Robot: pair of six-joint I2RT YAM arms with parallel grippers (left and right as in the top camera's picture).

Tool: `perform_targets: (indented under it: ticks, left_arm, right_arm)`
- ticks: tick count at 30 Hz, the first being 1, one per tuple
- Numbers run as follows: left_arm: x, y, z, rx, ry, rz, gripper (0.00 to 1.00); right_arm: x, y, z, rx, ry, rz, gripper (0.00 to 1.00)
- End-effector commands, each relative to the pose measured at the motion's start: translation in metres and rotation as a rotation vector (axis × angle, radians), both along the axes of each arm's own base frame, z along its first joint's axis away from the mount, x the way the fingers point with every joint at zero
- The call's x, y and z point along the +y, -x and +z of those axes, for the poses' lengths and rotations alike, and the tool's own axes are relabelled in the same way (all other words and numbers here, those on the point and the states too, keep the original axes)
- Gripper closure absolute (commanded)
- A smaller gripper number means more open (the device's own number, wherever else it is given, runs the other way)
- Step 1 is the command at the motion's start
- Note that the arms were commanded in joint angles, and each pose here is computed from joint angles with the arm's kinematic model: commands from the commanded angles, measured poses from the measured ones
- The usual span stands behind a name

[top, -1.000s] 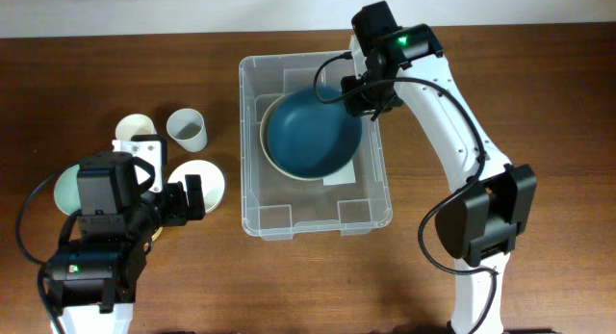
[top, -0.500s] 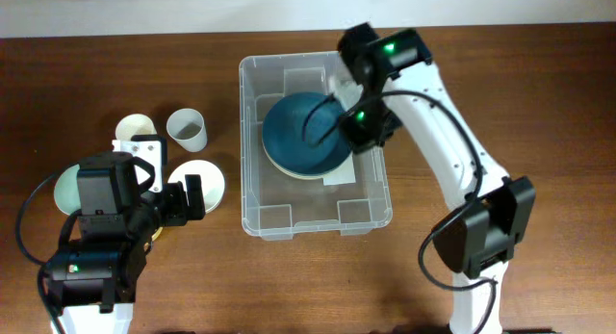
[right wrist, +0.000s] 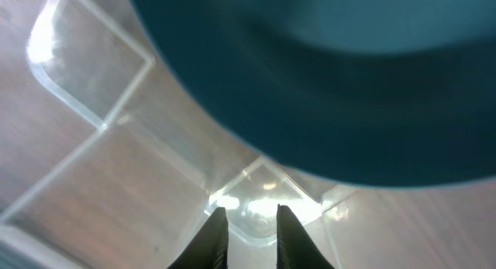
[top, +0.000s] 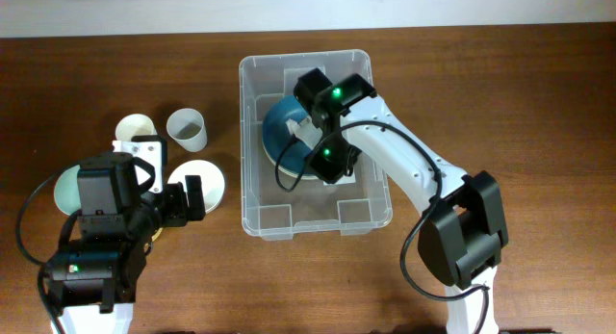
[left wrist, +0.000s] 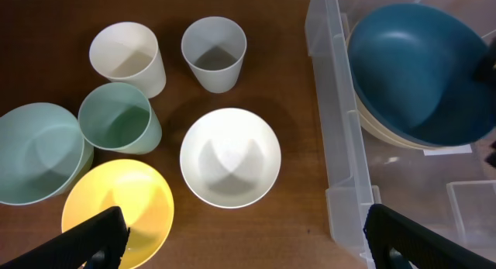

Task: Pack container
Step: 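Open the right gripper, adjust the teal bowl, and withdraw right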

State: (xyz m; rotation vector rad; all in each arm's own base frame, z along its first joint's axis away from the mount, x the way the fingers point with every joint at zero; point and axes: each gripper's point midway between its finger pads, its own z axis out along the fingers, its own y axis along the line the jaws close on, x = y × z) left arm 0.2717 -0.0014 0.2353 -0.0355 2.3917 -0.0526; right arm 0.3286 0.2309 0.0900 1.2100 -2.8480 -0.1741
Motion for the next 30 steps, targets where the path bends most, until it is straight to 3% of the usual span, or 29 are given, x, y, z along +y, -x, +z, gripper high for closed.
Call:
perform_targets:
  ticks: [1, 18, 30]
  left_arm:
    - [-0.001, -0.002, 0.008, -0.021, 0.015, 0.002, 0.0]
    - [-0.001, -0.002, 0.008, -0.02, 0.016, 0.002, 0.0]
    - [-0.001, -0.002, 0.008, -0.02, 0.015, 0.003, 0.0]
  right_arm:
    - [0.0, 0.004, -0.007, -0.005, -0.011, 0.009, 0.84]
    - [0.018, 0.002, -0.008, 0.0, -0.108, 0.002, 0.82]
    - [0.006, 0.03, -0.006, 0.117, -0.073, 0.036, 0.82]
